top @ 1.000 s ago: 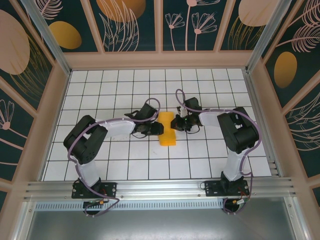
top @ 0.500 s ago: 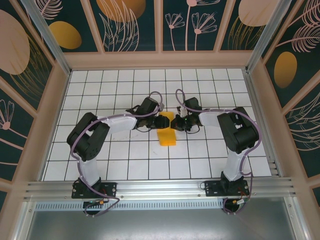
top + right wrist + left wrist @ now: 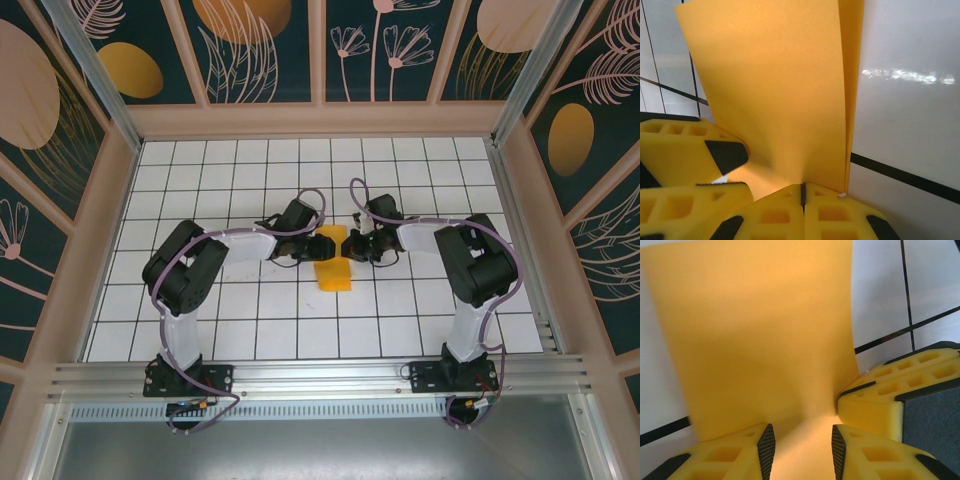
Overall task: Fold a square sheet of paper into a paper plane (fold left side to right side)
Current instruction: First fold the square sheet of paper in half at the center of the table.
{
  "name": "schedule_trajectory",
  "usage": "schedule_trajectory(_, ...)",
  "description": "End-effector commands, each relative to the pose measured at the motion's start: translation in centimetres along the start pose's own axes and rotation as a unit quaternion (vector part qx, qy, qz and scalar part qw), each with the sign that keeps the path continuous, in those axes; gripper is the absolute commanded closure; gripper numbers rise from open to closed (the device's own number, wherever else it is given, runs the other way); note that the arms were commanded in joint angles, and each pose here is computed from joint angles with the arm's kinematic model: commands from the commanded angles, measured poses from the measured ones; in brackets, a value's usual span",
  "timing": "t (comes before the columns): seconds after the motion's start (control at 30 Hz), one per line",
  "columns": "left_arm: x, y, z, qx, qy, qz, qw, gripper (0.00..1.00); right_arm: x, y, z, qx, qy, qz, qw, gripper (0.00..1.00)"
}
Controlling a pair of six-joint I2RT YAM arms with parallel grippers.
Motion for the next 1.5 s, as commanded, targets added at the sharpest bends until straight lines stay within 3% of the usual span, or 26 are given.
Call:
schedule_trajectory(0.0,-0.2,4.3,1.5,0.075,-0.006,0.027,0.997,0.6,-3.0,-4.8,-1.4,-0.106,0.047,-0.042,0.992,0.99)
schedule_trajectory(0.2,1.4,2.1,3.8,0.036,-0.034,0.002,0.999,0.59,-2.9,-4.7,-1.5,-0.102,0.047,-0.042,0.993,0.99)
schedule_trajectory(0.47,1.7,-1.8,4.7,-0.087,-0.035,-0.03,0.995,0.62,-2.8,-4.7,-1.5,-0.103,0.046,-0.042,0.993,0.99)
schedule_trajectory(0.83,1.9,-0.9,0.5,-0.077,-0.01,-0.023,0.997,0.63,-3.0,-5.0,-1.7,-0.112,0.052,-0.042,0.991,0.99)
schedule_trajectory(1.1,2.2,1.1,-0.3,-0.016,-0.02,0.002,1.0,0.63,-3.1,-5.3,-1.6,-0.124,0.055,-0.037,0.99,0.99)
schedule_trajectory(1.47,3.2,2.0,-0.7,0.004,-0.03,0.012,0.999,0.62,-3.5,-5.7,-1.8,-0.127,0.06,-0.04,0.989,0.99)
Point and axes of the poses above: each hand's point on the last joint's axis, 136 mm out from that joint toward the fingers, its own z axis back along the fingers, its own y axis along the line the jaws close on, x = y × z, the point moved 5 cm from there along z, back along the fingers
